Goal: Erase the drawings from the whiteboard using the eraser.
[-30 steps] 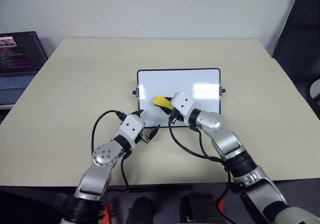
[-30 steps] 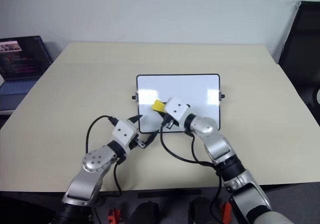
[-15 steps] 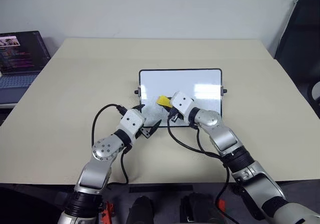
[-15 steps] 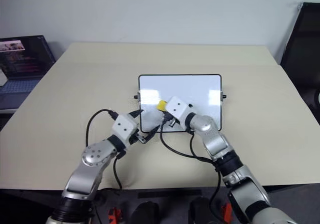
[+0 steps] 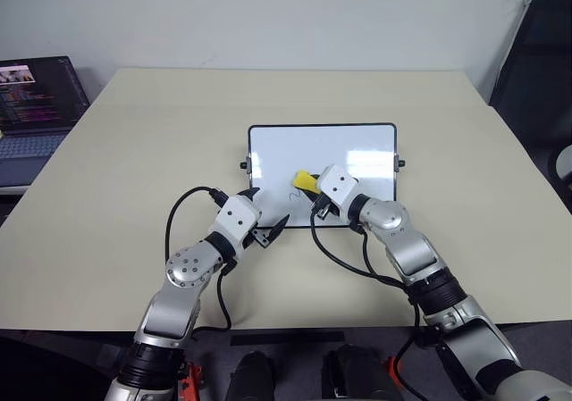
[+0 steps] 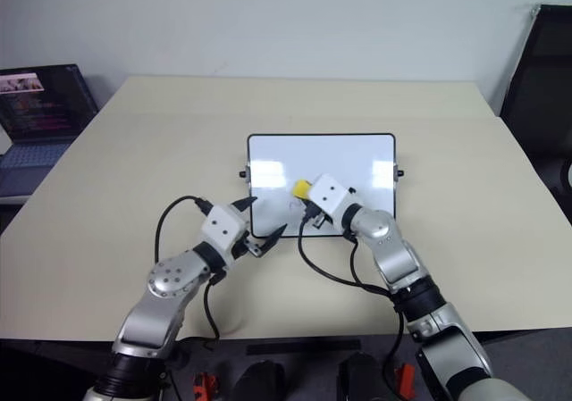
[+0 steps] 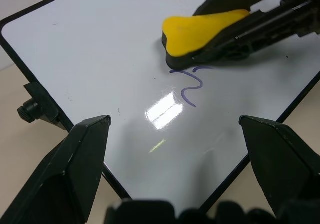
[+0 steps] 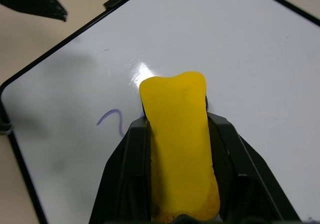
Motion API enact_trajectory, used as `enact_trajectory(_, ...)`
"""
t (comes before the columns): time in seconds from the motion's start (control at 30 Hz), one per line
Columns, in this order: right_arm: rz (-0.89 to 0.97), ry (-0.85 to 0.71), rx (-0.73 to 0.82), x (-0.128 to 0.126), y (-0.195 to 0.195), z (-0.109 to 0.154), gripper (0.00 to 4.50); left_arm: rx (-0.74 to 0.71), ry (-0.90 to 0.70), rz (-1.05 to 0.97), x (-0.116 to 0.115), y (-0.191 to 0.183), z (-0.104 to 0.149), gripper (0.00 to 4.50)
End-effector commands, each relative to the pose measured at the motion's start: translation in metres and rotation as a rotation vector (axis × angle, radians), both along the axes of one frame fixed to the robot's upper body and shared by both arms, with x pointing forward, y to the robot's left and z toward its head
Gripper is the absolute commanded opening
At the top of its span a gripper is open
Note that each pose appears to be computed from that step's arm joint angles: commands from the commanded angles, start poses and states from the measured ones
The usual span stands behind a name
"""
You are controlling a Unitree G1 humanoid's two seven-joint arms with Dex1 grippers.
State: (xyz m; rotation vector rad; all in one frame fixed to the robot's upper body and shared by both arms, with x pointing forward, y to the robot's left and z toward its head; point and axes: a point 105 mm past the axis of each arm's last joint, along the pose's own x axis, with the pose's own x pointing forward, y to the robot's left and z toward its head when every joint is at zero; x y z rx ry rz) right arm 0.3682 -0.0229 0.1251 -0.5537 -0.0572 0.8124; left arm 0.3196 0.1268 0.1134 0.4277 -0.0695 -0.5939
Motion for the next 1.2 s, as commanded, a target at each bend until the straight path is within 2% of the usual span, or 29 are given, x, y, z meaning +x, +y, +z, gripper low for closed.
enact_trajectory(0.03,0.046,0.085,-0.062,-0.013,0.008,-0.026,1.17,-0.015,-0.032,-0.003,-0.008,0.004,0.012,4.5)
enact_trajectory(0.13,0.064,0.083,-0.079,-0.016,0.01,-0.027,1.17,-0.071,0.007,0.036,-0.015,0.01,0.008,4.5)
enact_trajectory(0.3,0.076,0.063,-0.082,-0.013,0.013,-0.022,1.17,-0.032,0.026,0.039,-0.026,0.012,-0.001,4.5)
enact_trajectory(0.47,-0.08,-0.072,0.004,0.023,-0.005,0.014,1.17,-0.031,0.024,0.04,-0.029,0.009,-0.002,4.5)
enact_trajectory(0.57,-0.091,-0.102,0.02,0.032,-0.004,0.024,1.17,-0.031,0.029,0.043,-0.031,0.009,-0.003,4.5)
enact_trajectory(0.63,-0.056,-0.079,0.007,0.029,0.003,0.016,1.17,-0.032,0.029,0.04,-0.031,0.007,-0.003,4.5)
enact_trajectory(0.77,0.052,0.011,-0.047,0.007,0.019,-0.012,1.17,-0.036,0.02,0.04,-0.029,0.004,0.0,4.5)
enact_trajectory(0.97,0.169,0.127,-0.125,-0.024,0.022,-0.043,1.17,-0.031,0.02,0.04,-0.026,0.006,0.0,4.5)
enact_trajectory(1.03,0.135,0.115,-0.124,-0.016,0.017,-0.04,1.17,-0.034,0.012,0.032,-0.022,0.003,0.002,4.5)
enact_trajectory(1.2,-0.004,0.02,-0.077,0.017,-0.001,-0.009,1.17,-0.04,0.004,0.013,-0.018,-0.003,0.005,4.5)
